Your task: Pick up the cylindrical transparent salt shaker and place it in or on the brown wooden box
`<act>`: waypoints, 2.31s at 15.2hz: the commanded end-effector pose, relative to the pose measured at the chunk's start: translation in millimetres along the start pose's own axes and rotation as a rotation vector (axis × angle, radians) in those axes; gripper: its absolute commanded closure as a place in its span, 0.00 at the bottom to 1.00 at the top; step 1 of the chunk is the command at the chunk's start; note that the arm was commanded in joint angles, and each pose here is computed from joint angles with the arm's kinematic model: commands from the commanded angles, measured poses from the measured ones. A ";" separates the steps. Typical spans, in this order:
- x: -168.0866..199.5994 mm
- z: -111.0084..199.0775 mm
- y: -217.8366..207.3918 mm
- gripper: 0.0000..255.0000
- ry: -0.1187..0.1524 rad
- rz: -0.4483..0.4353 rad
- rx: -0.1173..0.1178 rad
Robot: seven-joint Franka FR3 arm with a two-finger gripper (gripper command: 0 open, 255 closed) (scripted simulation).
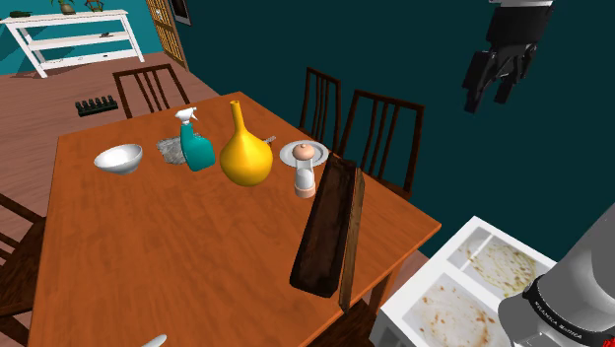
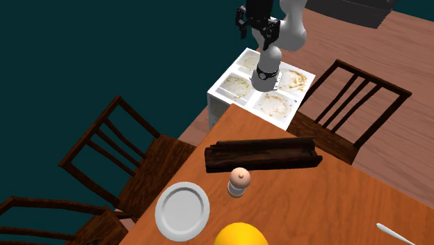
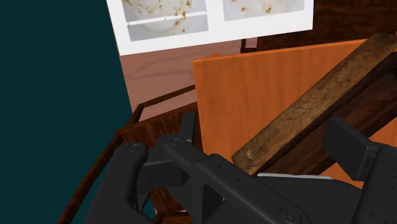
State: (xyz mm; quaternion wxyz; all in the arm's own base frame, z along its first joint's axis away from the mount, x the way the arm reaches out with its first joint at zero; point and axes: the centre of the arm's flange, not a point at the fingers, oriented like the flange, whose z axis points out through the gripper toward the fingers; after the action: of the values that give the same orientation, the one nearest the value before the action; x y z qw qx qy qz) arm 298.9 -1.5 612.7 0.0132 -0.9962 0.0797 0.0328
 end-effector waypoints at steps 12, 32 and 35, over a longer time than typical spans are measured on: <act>109.0 59.9 -62.9 0.00 0.020 -0.021 0.048; 306.5 154.8 -190.0 0.00 0.057 -0.059 0.137; 323.0 167.1 -202.0 0.00 0.060 -0.062 0.144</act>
State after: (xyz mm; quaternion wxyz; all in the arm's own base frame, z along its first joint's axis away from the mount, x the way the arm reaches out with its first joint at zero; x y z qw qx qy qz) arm 633.1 150.4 433.3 0.0823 -0.9953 0.0515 -0.0025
